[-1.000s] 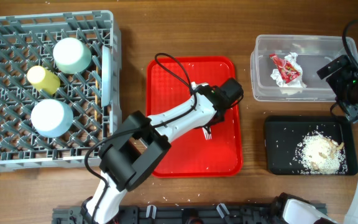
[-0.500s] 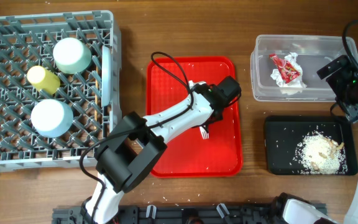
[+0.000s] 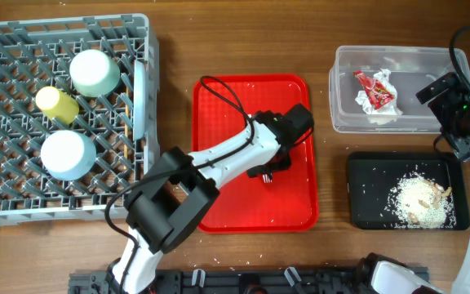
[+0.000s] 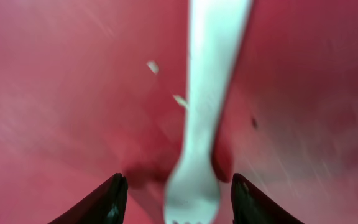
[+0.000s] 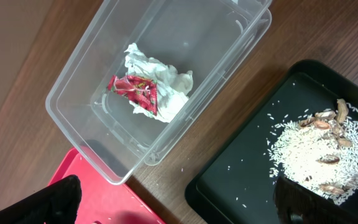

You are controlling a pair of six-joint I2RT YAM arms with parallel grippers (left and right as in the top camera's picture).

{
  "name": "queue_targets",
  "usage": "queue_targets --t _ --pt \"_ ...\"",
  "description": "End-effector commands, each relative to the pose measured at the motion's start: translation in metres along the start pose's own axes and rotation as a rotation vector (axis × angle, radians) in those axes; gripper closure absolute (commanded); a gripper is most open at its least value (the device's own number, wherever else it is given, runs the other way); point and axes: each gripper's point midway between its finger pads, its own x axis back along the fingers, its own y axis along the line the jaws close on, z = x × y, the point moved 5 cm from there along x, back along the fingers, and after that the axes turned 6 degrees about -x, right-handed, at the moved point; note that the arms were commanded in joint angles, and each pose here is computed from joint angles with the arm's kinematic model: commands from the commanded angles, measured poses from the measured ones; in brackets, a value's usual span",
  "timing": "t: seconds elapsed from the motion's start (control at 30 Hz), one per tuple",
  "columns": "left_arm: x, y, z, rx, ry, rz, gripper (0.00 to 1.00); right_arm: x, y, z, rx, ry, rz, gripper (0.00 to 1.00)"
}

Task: Sort waste into correct bins and load items into the dishwasher rack
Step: 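Lift the white fork off the red tray with the left gripper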

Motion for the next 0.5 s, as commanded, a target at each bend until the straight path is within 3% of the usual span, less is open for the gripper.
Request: queue_targets --t 0.0,0.13,0.27,0.4,0.47 --pt "0.008 -0.020 0.022 -0.058 0.028 0.068 0.44 -0.003 0.000 -0.002 0.013 0.004 0.003 0.00" --pt "0.007 -0.024 0.025 -0.091 -0.044 0.030 0.42 -0.003 0.000 -0.002 0.014 0.004 0.003 0.00" --pt "-0.009 -0.017 0.029 -0.094 -0.025 -0.013 0.44 -0.003 0.000 -0.002 0.014 0.004 0.003 0.00" --pt "-0.017 -0.009 0.017 -0.084 -0.114 -0.074 0.48 -0.003 0.000 -0.002 0.013 0.004 0.003 0.00" --pt "-0.017 -0.010 0.016 -0.080 -0.117 -0.068 0.56 -0.003 0.000 -0.002 0.014 0.004 0.003 0.00"
